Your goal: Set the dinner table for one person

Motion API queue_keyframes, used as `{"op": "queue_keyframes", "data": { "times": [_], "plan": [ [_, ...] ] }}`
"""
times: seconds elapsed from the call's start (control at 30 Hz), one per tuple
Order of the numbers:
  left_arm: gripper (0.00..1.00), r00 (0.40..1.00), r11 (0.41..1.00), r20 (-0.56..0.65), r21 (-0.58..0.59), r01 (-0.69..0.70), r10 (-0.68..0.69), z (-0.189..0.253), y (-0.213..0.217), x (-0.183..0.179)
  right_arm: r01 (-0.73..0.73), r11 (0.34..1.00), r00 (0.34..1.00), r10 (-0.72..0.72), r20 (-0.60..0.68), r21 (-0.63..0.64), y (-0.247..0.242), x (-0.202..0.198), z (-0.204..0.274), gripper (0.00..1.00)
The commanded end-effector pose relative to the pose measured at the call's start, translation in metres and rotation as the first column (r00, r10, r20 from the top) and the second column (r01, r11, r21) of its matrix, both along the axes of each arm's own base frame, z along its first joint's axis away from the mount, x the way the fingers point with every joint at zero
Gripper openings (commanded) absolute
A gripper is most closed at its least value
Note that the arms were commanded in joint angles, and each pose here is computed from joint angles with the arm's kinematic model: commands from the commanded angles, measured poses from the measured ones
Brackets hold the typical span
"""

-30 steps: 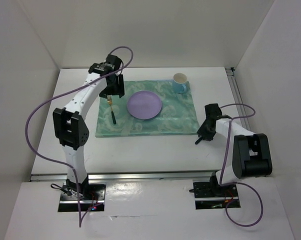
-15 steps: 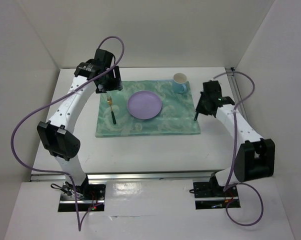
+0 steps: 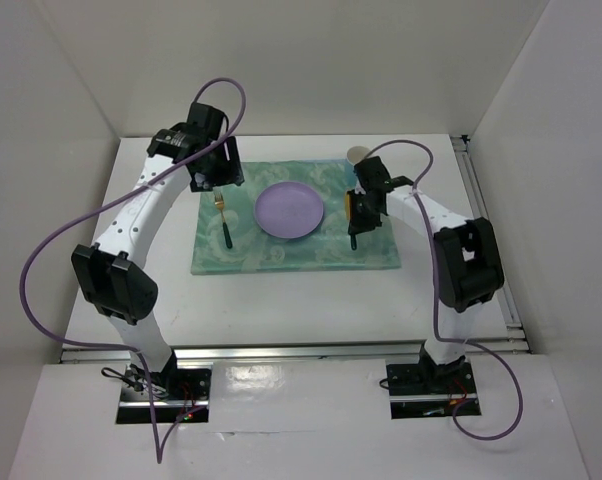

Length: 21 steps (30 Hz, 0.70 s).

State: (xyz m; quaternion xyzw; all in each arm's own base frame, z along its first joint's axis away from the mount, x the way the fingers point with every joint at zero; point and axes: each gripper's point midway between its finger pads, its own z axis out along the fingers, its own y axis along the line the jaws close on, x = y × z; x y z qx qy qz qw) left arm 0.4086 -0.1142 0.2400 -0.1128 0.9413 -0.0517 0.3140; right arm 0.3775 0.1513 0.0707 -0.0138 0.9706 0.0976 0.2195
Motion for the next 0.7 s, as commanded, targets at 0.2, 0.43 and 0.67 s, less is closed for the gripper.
{"op": "queue_keyframes", "data": {
  "times": [0.2, 0.43, 0.67],
  "plan": [
    [0.81, 0.999, 1.000, 0.043, -0.022, 0.000, 0.001, 0.011, 0.002, -0.002, 0.034, 0.999, 0.999, -0.035, 0.038, 0.025, 0.006, 0.044, -0.008, 0.00],
    [0.81, 0.999, 1.000, 0.032, -0.019, 0.000, 0.001, 0.007, 0.003, -0.003, 0.097, 0.995, 0.994, -0.097, 0.042, 0.003, -0.003, 0.056, -0.021, 0.00],
    [0.81, 1.000, 1.000, 0.011, -0.020, 0.005, -0.005, 0.000, 0.002, -0.006, 0.160, 0.987, 0.986, -0.159, 0.041, -0.018, -0.008, 0.060, -0.029, 0.29]
  ]
}}
